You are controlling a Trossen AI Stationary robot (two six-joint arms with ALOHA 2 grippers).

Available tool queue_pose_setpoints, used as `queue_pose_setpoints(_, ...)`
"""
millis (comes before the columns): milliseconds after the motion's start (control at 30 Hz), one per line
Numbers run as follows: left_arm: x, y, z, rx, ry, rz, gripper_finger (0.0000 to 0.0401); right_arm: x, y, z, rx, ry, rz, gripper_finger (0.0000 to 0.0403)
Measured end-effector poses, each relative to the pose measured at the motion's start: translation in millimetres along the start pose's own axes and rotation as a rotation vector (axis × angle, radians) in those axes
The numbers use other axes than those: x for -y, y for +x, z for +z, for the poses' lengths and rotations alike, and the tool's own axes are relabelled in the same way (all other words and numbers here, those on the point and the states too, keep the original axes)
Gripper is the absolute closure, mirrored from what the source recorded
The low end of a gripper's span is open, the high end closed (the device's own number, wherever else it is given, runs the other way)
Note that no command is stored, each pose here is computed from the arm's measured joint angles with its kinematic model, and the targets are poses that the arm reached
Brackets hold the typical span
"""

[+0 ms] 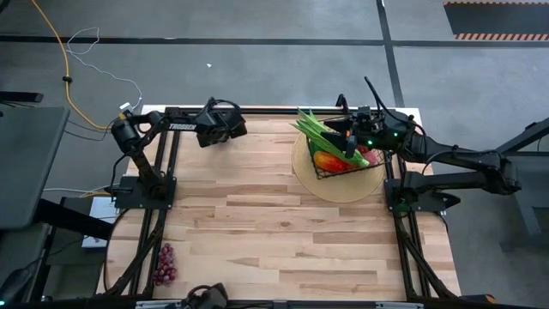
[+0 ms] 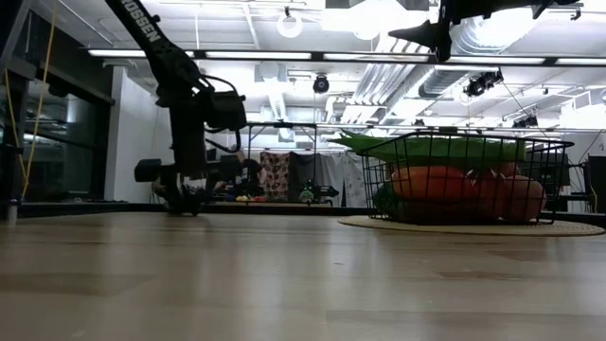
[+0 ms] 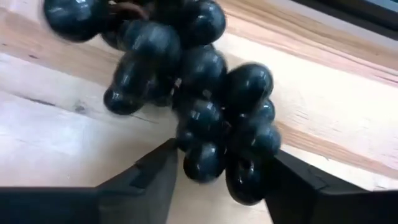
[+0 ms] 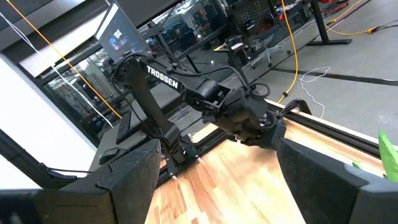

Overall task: Build produce basket
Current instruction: Put the purple grapes into the black wire basket

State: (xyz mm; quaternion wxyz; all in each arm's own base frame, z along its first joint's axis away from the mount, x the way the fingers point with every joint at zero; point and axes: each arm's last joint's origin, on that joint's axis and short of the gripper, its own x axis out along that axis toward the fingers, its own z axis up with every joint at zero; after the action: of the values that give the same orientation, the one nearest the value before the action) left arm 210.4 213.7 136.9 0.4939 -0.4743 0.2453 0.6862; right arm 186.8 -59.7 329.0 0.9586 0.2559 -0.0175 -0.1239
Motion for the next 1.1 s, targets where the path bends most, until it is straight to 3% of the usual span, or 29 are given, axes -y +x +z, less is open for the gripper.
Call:
queue_pose_setpoints(433,-2.0,-13.8,8.9,0.052,-0.007,-0.026,0.0386,-1.8,0.1,-1.1,-0.009,0.010,0.016,0.0091)
queue_pose_setpoints(733,-3.8,-48.6,19.5,0.141,0.101,-0.119,0.0390,-5.7,0.3,-3.5,-0.023,0.001,0.035,0.0091)
queue_pose_setpoints(900,-3.5,-81.5,16.1,0.230,0.251,-0.206,0.0392,-6.2,0.2,-2.8,-0.015,-0.001,0.039,0.0091)
queue_pose_setpoints(1100,-0.4,-124.1,3.1,0.291,0.352,-0.405,0.0390,-11.9,-1.1,6.5,0.080,-0.011,0.095,0.0091)
